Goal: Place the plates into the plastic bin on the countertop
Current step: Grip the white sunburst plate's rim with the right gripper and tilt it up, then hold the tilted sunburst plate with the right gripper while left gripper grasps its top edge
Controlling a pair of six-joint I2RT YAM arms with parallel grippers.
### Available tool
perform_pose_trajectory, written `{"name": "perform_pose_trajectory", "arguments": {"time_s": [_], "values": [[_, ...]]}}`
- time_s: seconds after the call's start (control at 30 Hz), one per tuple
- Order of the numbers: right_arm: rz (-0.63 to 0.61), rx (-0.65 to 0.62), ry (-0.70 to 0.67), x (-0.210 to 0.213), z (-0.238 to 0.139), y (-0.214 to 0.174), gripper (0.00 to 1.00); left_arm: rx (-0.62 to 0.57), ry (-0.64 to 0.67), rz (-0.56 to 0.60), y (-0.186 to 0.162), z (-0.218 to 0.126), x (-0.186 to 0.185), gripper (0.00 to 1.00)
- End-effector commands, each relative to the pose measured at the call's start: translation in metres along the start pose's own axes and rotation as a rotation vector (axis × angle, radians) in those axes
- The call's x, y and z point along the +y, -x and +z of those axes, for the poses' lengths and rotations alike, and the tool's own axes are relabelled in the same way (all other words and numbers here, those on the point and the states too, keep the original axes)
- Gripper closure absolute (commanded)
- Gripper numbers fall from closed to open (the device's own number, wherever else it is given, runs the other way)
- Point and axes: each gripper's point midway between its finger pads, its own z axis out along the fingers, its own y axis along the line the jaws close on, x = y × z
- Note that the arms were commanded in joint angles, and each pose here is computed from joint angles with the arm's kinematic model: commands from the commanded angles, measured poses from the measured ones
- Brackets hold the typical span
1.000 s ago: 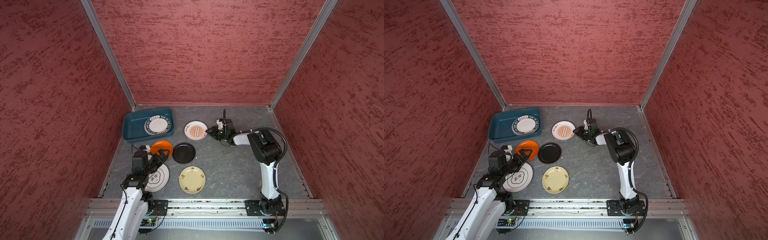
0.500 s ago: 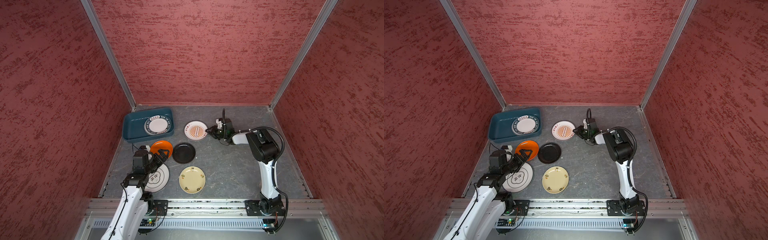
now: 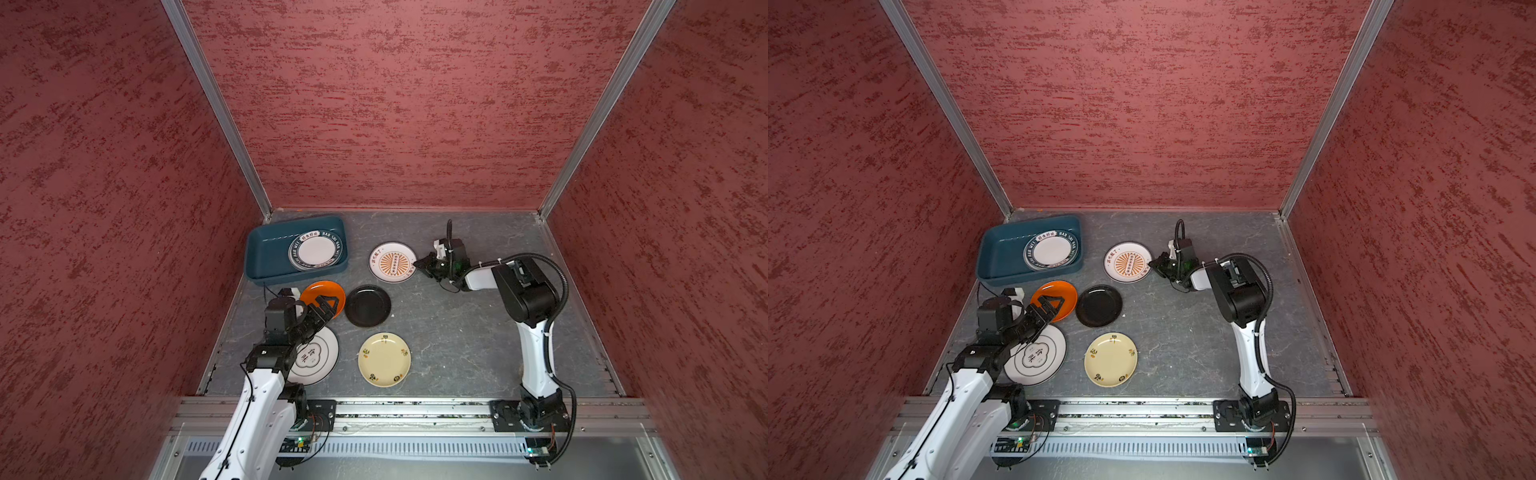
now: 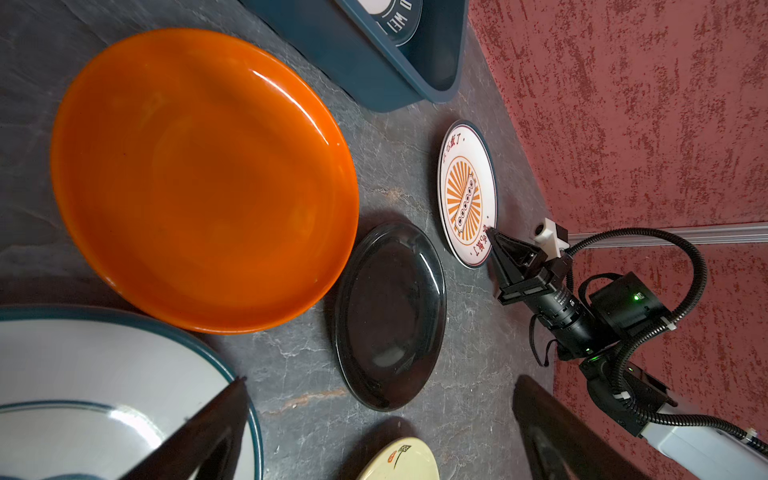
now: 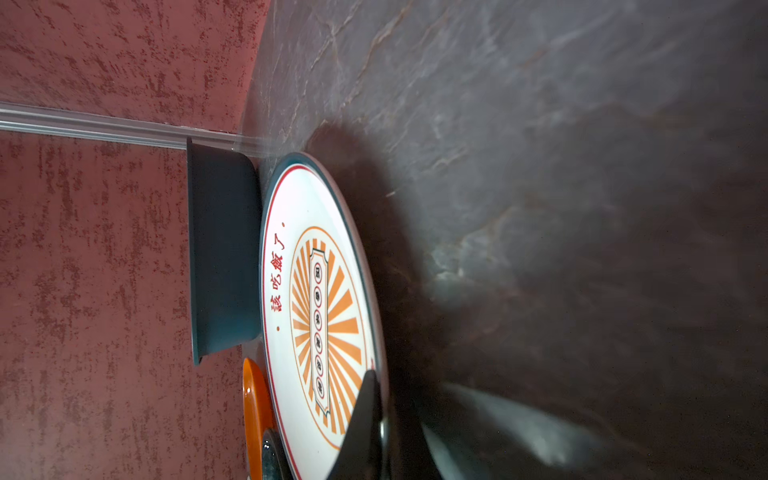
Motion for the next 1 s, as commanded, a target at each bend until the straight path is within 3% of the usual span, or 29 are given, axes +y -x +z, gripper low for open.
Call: {"name": "perform_pose_trajectory", "arguments": {"time_s": [0.0,0.43,0.83,0.97], "values": [[0.014,-0.035,0.046,0.017,-0.020,0.008,1.00,-0.009,-0.041,0.012,0.005,-0.003,-0.014,0.01],[0.026,-0.161,0.093,0.047,-0.113,-0.018,1.00,0.060,-0.190,0.052,0.002,0.010,-0.060,0.01],[-0.066,-0.093,0.066,0.055,-0.159,-0.057,1.00,0.241,-0.338,0.179,-0.030,0.057,-0.135,0.00],[-0.068,-0.107,0.055,0.050,-0.171,-0.065,1.00,0.302,-0.394,0.183,-0.043,0.073,-0.159,0.12]]}}
